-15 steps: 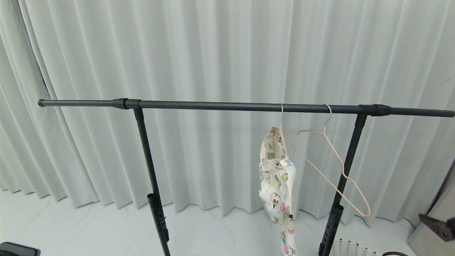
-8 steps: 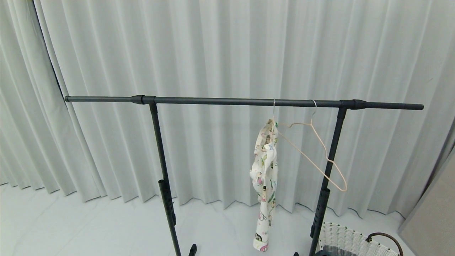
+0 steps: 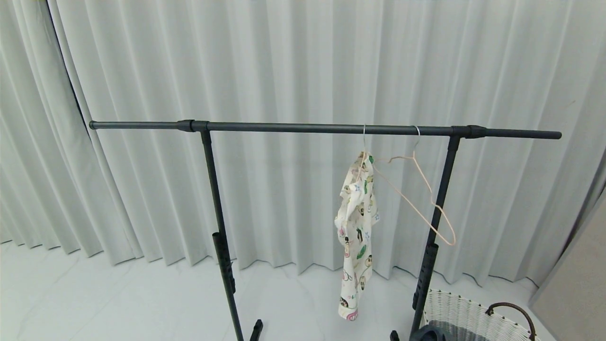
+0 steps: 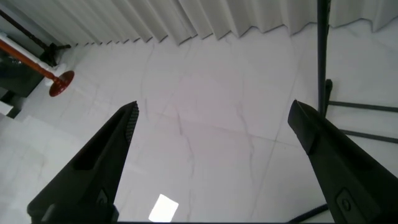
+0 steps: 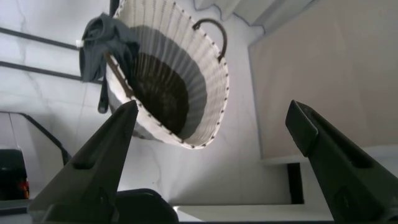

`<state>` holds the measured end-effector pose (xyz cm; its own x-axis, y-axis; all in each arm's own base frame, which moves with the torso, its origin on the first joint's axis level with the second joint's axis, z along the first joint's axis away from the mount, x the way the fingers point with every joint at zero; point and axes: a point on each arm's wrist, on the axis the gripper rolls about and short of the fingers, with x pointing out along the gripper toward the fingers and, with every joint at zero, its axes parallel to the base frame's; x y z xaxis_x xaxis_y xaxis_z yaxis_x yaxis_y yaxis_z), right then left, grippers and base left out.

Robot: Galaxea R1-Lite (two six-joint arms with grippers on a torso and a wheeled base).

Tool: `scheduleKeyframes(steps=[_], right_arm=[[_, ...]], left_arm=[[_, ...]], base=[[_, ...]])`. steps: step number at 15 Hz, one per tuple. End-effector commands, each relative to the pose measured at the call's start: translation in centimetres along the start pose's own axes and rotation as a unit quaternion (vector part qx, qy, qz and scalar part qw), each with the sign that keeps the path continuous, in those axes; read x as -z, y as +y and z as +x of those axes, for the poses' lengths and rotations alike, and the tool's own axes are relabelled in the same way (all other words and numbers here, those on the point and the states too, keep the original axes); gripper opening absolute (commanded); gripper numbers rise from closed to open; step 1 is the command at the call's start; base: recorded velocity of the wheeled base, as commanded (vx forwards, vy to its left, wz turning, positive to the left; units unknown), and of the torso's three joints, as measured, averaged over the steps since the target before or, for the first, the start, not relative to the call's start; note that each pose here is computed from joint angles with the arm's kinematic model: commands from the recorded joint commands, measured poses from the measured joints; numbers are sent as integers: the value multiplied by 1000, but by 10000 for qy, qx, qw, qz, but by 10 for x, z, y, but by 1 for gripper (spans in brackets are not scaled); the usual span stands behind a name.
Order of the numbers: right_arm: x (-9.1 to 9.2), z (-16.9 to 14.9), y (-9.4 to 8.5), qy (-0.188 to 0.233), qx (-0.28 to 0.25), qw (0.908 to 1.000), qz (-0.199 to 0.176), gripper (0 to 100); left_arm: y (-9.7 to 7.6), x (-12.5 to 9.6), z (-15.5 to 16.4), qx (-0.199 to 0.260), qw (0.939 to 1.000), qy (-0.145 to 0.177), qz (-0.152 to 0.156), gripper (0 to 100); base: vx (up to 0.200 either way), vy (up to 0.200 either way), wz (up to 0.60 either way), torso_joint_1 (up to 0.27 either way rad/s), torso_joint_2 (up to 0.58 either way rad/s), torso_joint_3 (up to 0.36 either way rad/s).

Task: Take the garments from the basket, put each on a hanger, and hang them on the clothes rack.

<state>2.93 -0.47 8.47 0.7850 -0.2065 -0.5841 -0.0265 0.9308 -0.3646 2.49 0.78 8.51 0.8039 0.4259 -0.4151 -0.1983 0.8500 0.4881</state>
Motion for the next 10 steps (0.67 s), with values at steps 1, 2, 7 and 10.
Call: scheduleKeyframes(steps=[1,2,7,10], right_arm=[[-1,1,0,80,-26,10000,10,100],[0,2,0,87,-28,10000,16,100],[0,2,0,106,-40,9999,6,100],[0,2,0,123,-39,9999,8,100]], left_arm=[[0,0,0,-1,10000,27,22,100],[0,0,1,0,10000,33,26,100],[0,0,1,20,10000,24,40,100],[-1,0,1,21,10000,30,53,100]], base=[[0,0,0,-212,461,237],[0,0,0,-227,491,251],[0,0,0,-248,508,256],[0,0,0,-248,496,256]])
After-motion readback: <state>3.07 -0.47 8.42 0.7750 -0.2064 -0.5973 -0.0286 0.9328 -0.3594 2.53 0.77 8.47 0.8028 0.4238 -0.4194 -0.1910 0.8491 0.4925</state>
